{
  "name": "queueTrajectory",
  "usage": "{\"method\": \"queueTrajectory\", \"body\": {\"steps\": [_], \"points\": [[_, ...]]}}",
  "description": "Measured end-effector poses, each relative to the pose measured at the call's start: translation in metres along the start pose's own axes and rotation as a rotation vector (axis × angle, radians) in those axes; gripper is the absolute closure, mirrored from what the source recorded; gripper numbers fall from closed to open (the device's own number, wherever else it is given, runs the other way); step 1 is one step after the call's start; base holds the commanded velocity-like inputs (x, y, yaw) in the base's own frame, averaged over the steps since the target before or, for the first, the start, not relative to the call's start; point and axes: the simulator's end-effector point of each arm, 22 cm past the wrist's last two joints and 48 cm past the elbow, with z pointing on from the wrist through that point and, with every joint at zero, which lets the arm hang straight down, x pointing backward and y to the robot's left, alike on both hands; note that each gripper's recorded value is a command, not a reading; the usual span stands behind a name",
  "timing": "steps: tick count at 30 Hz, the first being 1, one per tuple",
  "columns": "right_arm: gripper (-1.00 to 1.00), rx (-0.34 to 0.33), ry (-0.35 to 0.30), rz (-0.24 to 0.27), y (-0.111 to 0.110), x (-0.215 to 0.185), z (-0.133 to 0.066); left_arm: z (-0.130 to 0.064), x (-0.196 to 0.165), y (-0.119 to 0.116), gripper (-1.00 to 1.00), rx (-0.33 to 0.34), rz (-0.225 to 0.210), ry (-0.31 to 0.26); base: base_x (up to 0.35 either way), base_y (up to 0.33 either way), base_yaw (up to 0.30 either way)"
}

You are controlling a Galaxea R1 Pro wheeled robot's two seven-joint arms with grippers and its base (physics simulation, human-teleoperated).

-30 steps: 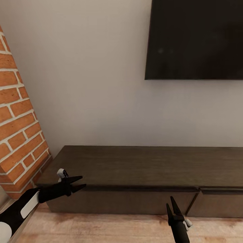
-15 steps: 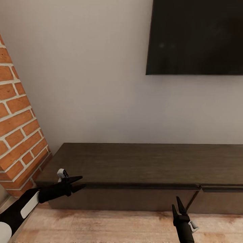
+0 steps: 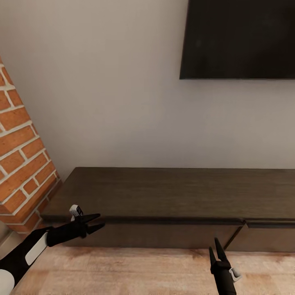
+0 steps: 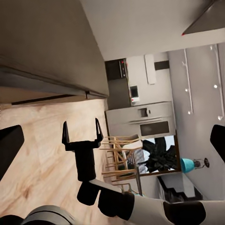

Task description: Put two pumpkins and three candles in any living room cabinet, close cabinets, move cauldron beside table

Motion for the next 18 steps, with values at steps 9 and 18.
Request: {"method": "queueTrajectory", "body": {"steps": [9, 18], "points": [[-1.00, 0.018, 0.001, -0.002, -0.0088, -0.0002, -0.0029, -0.0008, 0.0009, 0.0101, -1.00, -0.007, -0.019, -0.001, 0.000, 0.000, 0.000], [-1.00, 0.014, 0.001, -0.001, -0.0079, 0.0003, -0.0029, -0.0009, 0.0007, 0.0100, -1.00, -0.007, -0.018, -0.002, 0.041, 0.000, 0.000]]}}
